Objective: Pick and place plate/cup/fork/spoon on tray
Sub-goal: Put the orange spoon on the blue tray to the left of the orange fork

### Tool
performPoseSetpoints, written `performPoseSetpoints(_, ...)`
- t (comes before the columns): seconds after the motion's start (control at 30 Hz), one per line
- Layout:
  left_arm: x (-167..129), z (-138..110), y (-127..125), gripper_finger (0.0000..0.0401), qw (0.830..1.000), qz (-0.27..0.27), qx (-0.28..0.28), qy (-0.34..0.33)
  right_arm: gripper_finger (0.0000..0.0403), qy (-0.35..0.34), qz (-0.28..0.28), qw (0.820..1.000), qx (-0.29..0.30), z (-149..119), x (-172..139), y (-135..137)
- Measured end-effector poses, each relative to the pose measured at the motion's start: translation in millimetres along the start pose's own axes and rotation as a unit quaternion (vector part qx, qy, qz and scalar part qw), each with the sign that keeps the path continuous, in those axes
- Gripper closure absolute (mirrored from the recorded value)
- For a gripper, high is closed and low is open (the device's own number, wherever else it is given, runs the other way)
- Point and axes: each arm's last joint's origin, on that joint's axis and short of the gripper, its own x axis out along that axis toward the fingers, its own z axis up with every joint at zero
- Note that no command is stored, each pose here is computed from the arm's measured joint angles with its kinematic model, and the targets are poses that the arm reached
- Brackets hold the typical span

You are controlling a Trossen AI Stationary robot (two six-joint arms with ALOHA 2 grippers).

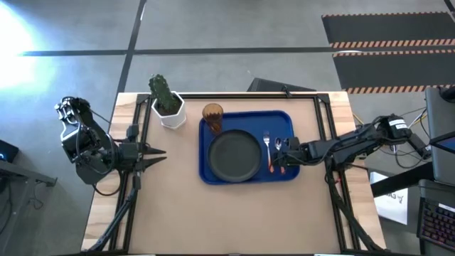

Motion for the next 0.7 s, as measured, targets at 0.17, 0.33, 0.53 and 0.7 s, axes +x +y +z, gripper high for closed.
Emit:
performPoseSetpoints(0.17, 0, 0, 0, 0.0349, 1.000, 0.000, 0.000, 0.000, 0.0394, -0.012, 0.019, 1.000, -0.006, 8, 3, 4)
performPoseSetpoints(0.33, 0, 0, 0, 0.0349, 1.000, 0.000, 0.000, 0.000, 0.0394, -0.023, 0.046, 0.999, -0.013, 15, 4, 10)
performPoseSetpoints(0.53, 0, 0, 0, 0.0349, 1.000, 0.000, 0.000, 0.000, 0.0394, -0.017, 0.038, 0.999, -0.021, 24, 7, 8)
performPoseSetpoints(0.7, 0, 0, 0, 0.0349, 1.000, 0.000, 0.000, 0.000, 0.0394, -0.021, 0.032, 0.999, -0.024, 31, 9, 6)
